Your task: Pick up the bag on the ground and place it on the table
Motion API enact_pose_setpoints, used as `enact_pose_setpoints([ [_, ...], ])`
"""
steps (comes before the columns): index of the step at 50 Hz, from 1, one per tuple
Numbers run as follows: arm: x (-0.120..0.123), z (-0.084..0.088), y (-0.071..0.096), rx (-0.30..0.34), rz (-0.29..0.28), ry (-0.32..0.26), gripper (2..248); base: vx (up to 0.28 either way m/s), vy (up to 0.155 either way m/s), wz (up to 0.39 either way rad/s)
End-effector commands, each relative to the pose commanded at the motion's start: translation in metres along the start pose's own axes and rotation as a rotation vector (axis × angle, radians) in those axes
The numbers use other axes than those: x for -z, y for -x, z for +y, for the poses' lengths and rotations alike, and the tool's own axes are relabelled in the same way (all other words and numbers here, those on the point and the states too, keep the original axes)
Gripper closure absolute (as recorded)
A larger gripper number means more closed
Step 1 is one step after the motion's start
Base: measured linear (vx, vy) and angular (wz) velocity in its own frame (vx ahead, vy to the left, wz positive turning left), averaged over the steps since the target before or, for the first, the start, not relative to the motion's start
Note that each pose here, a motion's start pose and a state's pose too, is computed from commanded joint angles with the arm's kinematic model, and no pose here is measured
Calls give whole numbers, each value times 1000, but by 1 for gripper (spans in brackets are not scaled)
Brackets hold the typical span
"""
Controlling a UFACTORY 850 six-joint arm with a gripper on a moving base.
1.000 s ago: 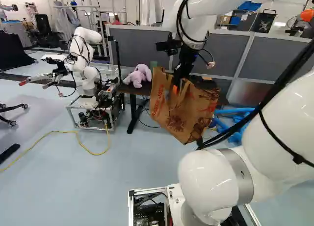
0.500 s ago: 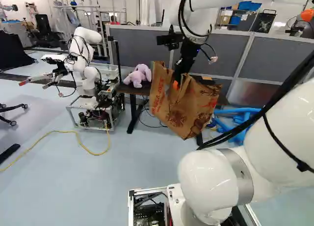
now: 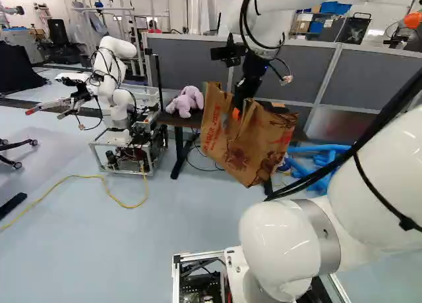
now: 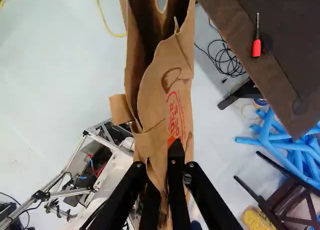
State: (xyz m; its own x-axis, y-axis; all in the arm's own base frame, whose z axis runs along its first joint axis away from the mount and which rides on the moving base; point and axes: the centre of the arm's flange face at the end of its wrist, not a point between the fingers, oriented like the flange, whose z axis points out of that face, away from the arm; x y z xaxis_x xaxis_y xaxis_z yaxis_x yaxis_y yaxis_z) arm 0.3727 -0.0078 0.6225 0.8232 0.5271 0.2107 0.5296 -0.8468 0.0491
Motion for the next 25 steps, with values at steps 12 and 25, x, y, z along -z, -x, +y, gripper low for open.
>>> enact_pose_setpoints([
  [12,0,0,0,0,0,0,229,24,-21,-132],
  [25,0,0,0,0,0,0,229,-1,-15,-78],
])
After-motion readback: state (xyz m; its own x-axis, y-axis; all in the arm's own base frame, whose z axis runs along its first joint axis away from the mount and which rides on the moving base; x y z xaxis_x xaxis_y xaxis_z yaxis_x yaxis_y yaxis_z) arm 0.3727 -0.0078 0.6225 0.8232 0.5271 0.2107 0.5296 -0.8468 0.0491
